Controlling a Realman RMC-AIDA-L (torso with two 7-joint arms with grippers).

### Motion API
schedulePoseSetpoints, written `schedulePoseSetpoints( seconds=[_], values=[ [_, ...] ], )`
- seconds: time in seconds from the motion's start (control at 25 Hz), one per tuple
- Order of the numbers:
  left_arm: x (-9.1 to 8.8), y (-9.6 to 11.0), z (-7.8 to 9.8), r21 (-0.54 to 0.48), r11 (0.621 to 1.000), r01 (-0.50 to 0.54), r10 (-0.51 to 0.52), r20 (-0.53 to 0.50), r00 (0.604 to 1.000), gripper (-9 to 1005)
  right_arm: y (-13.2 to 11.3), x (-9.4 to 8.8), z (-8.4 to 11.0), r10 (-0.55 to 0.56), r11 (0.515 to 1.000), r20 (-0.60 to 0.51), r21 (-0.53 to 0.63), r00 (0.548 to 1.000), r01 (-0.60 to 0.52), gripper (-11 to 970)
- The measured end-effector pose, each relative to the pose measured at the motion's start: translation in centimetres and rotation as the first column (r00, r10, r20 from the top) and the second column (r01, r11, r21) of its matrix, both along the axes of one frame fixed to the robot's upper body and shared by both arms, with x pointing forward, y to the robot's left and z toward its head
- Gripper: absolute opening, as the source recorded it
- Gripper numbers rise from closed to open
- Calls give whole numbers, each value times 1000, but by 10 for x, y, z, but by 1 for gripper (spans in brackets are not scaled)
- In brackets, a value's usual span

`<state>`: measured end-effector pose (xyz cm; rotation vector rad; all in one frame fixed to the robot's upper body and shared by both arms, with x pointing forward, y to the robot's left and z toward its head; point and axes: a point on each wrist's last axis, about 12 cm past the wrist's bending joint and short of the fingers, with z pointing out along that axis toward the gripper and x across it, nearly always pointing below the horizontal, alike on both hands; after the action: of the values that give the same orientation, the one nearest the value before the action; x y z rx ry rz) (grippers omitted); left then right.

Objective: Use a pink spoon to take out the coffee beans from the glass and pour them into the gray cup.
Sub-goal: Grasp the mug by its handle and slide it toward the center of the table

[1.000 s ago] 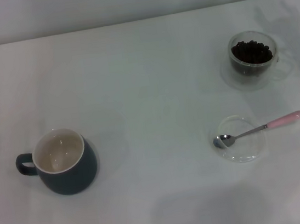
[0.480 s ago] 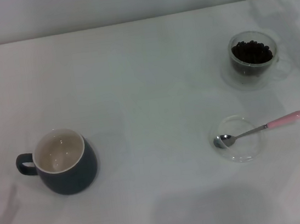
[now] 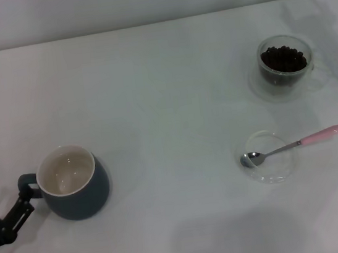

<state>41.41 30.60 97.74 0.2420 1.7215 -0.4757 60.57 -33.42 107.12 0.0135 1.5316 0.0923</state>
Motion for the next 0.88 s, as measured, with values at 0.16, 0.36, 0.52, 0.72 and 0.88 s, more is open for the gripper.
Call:
schedulePoseSetpoints(
  seconds=[0.16,0.36,0.52,0.72,0.88],
  values=[
    [10,-3,-2,25,1000,18,-17,-22,1000,887,-3,-3,-3,-7,1000,-8,1,1000,7,782],
    [19,-5,-3,46,999,23,-21,-42,999,887,-6,-6,-5,-14,1000,-10,1,1000,14,782],
    [23,-5,-2,47,999,20,-18,-36,999,881,-6,-6,-4,-15,1000,-7,1,1000,15,782],
    [31,-7,1,52,998,28,-26,-27,999,845,-6,-6,-4,-15,1000,-8,0,1000,15,782],
    [35,-10,0,61,998,33,-31,-35,999,816,-5,-4,-3,-13,1000,-5,-1,1000,13,782]
  ],
)
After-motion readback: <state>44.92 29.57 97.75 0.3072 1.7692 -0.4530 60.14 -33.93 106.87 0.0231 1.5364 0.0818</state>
